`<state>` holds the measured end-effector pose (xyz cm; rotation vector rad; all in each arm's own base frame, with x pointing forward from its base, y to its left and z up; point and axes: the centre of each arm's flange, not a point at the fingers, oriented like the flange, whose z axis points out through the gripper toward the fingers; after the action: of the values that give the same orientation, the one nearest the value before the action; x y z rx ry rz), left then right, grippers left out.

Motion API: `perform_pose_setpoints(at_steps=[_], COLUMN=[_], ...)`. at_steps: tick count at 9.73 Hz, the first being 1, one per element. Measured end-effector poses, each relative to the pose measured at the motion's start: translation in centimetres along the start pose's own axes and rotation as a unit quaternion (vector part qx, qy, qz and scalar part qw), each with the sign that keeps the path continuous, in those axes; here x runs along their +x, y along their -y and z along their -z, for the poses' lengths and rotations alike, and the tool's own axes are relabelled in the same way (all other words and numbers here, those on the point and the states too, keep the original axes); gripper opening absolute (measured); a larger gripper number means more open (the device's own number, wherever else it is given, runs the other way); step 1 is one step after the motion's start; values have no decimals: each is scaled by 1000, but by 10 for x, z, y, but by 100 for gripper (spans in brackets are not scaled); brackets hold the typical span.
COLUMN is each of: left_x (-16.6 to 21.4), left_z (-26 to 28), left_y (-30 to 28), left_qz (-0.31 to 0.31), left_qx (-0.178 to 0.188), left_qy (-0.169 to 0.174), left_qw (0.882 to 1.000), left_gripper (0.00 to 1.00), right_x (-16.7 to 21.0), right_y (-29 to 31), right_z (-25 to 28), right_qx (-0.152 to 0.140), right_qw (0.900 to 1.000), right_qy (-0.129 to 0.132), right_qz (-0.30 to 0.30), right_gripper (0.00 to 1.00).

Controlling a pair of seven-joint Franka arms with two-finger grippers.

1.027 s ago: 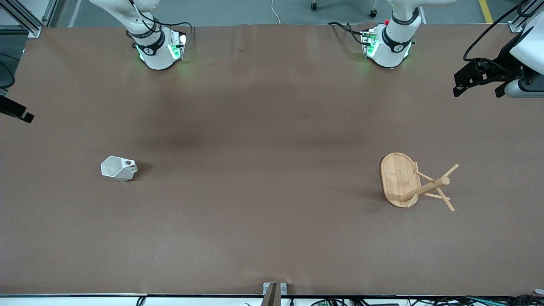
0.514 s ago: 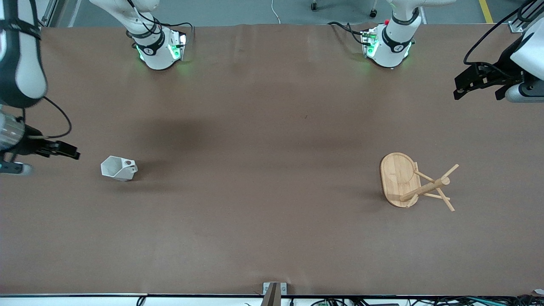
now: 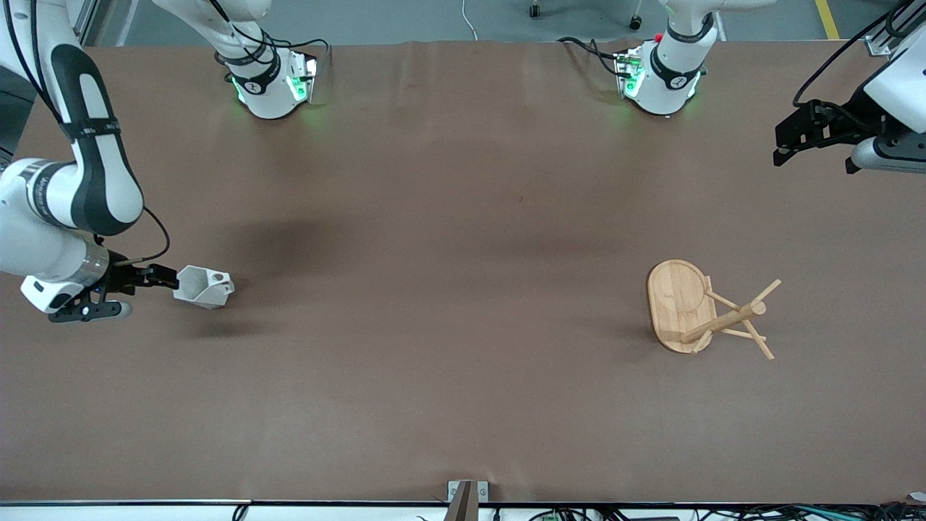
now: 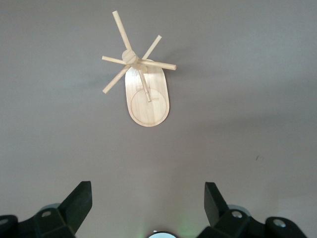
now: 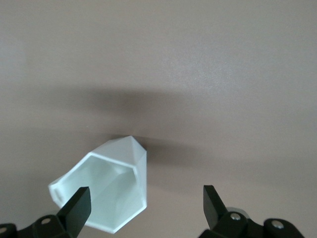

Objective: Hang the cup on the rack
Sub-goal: 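Grasp the white cup's base with the right gripper, then lift the cup with the right gripper while the left gripper approaches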

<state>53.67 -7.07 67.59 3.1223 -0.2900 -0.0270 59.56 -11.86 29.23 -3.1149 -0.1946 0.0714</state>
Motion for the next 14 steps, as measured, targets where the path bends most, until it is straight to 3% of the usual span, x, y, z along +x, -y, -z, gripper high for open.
perform_pose_setpoints(at_steps=[3,5,7,10,14], left_x=[0,0,3,10,12], left_z=[0,-2,-7,-20,-30], left_y=[-1,-2,-3,-3,-8], left_qz=[-96,-143,-199,-288,-399], left_qx=[0,-1,-3,-8,-32], left_qy=[0,2,7,18,20], left_qw=[995,990,980,957,916], left_gripper=[100,100,100,100,100], right_x=[-2,-2,-4,-5,-2], right_y=[1,3,4,5,6], right_z=[-32,-38,-47,-57,-57], right_qx=[2,4,7,9,5], right_qw=[1000,1000,999,999,999], right_qy=[7,11,19,25,12], right_qz=[7,14,30,34,37], right_gripper=[98,88,58,39,33])
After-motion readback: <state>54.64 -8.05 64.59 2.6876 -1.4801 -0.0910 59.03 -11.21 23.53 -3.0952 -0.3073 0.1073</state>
